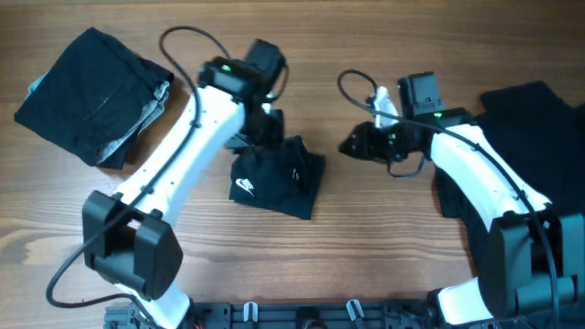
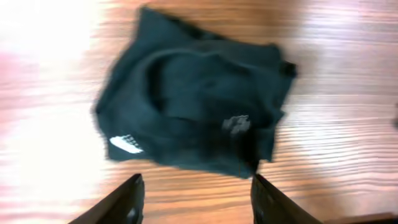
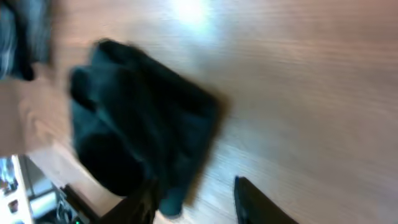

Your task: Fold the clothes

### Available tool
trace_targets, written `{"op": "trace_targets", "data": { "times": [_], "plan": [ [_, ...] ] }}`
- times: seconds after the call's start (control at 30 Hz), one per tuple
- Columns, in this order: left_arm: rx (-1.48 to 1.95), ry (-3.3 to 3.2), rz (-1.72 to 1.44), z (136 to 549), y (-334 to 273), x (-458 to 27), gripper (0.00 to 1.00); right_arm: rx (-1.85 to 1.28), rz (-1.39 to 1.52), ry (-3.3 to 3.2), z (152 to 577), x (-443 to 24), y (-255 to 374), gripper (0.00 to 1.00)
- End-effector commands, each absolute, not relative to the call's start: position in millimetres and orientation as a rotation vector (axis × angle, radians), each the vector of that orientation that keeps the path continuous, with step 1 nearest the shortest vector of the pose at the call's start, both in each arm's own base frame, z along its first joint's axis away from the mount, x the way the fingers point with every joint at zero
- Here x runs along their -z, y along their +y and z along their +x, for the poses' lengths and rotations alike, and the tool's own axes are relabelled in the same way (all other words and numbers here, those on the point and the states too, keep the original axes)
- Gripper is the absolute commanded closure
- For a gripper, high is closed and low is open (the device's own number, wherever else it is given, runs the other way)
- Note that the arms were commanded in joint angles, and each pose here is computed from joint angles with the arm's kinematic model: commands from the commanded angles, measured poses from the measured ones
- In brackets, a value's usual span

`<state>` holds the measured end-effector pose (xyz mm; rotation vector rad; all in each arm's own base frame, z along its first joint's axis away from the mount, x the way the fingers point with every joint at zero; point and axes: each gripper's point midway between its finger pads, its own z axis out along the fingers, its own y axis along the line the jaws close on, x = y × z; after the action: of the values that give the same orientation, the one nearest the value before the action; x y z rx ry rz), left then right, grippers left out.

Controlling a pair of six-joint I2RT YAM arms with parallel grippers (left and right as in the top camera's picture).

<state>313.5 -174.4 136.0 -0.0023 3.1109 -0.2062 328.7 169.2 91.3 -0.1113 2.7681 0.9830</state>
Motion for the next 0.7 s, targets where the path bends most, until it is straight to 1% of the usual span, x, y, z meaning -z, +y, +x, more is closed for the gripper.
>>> {"op": "trace_targets", "data": {
  "times": [0.0,0.1,0.17,0.27,0.33,0.43,0.5,0.6,0.67],
  "plan": [
    [0.123,3.118,-0.074,319.9,-132.9,-142.7,0.50,-1.002,-0.266,2.679,331.3,-105.2,211.4,0.51],
    [0.109,3.104,-0.148,320.0,-109.8,-153.3,0.53,-0.732,-0.240,2.656,345.5,-93.1,223.6,0.50],
    [0.146,3.024,-0.137,317.6,-104.9,-179.1,0.53,-0.654,-0.211,2.656,350.5,-82.7,228.9,0.51],
    [0.220,2.858,-0.122,309.1,-102.3,-227.2,0.51,-0.709,-0.275,2.615,356.1,-75.9,248.9,0.55],
    [0.266,2.744,-0.113,299.4,-99.5,-259.3,0.47,-0.720,-0.309,2.598,357.2,-71.9,258.0,0.55],
    [0.299,2.644,-0.107,284.8,-94.4,-288.0,0.44,-0.709,-0.308,2.631,353.5,-63.4,256.6,0.57],
    [0.290,2.598,-0.111,281.1,-89.9,-298.6,0.43,-0.723,-0.321,2.629,351.6,-64.1,259.4,0.57],
    [0.289,2.592,-0.111,281.2,-89.5,-299.9,0.42,-0.729,-0.317,2.614,354.4,-66.0,260.9,0.60],
    [0.288,2.593,-0.112,281.4,-89.4,-299.5,0.42,-0.740,-0.290,2.612,358.1,-62.7,263.2,0.59]
  ]
}}
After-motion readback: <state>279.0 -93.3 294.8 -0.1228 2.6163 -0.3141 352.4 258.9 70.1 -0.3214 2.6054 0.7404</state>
